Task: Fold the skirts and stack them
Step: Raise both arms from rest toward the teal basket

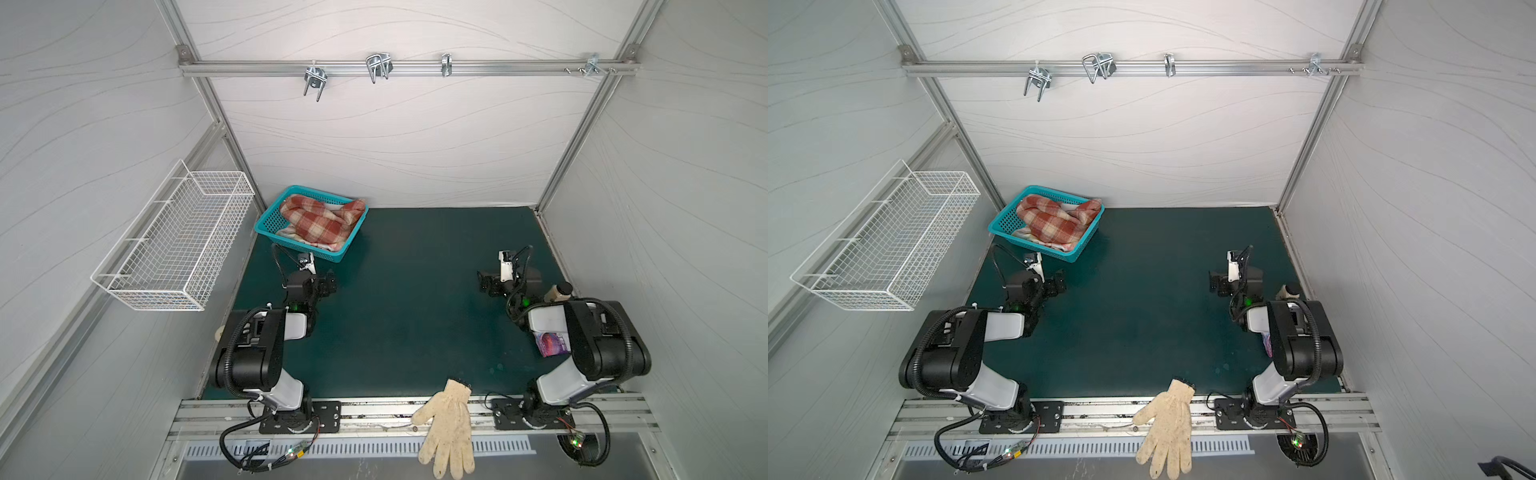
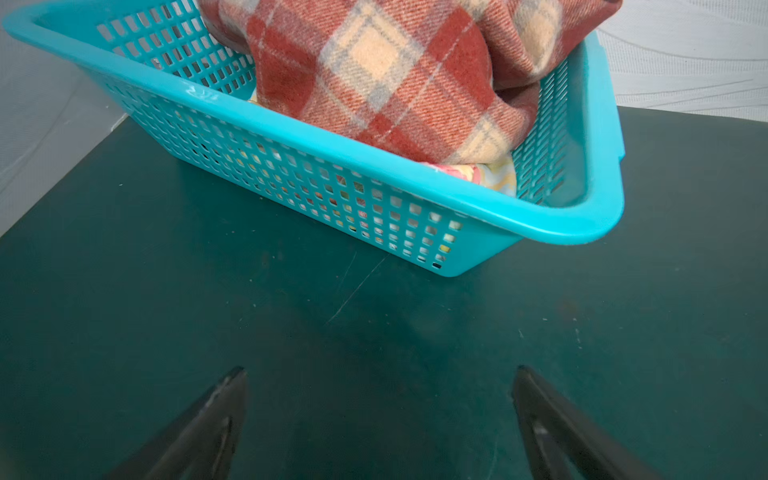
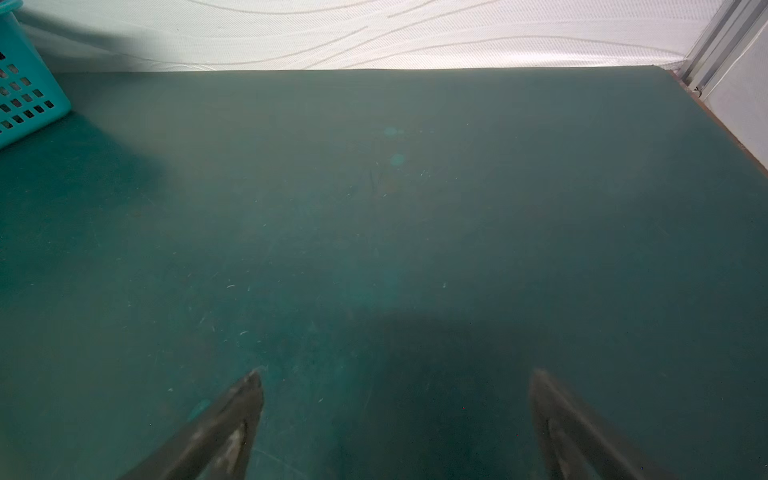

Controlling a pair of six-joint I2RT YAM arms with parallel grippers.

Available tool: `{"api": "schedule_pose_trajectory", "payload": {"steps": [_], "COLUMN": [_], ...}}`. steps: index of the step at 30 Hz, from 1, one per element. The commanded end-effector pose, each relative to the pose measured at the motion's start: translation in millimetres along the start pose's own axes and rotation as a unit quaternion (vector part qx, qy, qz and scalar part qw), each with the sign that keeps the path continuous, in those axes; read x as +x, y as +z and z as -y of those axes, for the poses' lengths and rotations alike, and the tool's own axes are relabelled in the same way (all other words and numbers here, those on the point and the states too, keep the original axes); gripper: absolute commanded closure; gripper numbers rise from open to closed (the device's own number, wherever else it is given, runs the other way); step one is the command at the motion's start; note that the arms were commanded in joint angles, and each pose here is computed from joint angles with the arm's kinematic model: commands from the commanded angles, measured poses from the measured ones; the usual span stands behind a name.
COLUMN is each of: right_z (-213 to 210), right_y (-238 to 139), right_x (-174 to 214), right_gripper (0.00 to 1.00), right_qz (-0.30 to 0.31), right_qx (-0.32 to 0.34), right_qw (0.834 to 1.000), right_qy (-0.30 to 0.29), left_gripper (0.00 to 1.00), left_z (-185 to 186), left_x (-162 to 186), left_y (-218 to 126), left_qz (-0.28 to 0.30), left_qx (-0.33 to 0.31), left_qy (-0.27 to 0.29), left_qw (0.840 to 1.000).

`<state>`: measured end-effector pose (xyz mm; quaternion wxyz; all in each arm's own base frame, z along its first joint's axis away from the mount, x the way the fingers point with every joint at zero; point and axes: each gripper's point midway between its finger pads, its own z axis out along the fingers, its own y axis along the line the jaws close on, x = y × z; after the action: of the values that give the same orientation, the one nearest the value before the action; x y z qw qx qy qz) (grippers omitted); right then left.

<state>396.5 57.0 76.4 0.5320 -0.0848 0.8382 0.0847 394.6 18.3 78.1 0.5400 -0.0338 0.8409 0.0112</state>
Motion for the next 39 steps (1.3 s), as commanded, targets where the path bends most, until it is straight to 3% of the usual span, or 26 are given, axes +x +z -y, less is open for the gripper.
{"api": "schedule_pose_trajectory", "payload": {"steps": [1,31,33,36,39], "right_z": [2,1,6,19,16], "right_y": [2,2,0,-15,-30], "right_x": [-8,-8,-9,-17,-26], "right_gripper": [0.01,0.01,0.01,0.01,0.01], "right_qz": [0.008,0.009,0.016,0.042,0.057], "right_qx": [0.003,0.001,0.025,0.128,0.149], "right_qw": [1.0,1.0,1.0,0.991,0.987], "right_qy": [-0.002,-0.002,-0.003,-0.017,-0.03], "left_gripper": [0.01,0.01,0.01,0.01,0.01], "left_z": [-2,0,-1,-8,-18], "left_x": [-14,-15,-15,-19,-27], "left_y": [3,3,1,-6,-16], "left_qz": [0.02,0.022,0.024,0.041,0.056], "left_qx": [-0.003,-0.013,-0.016,-0.047,-0.08], "left_qy": [0.002,0.011,0.01,0.006,-0.004], "left_qw": [1.0,1.0,1.0,0.998,0.995]}}
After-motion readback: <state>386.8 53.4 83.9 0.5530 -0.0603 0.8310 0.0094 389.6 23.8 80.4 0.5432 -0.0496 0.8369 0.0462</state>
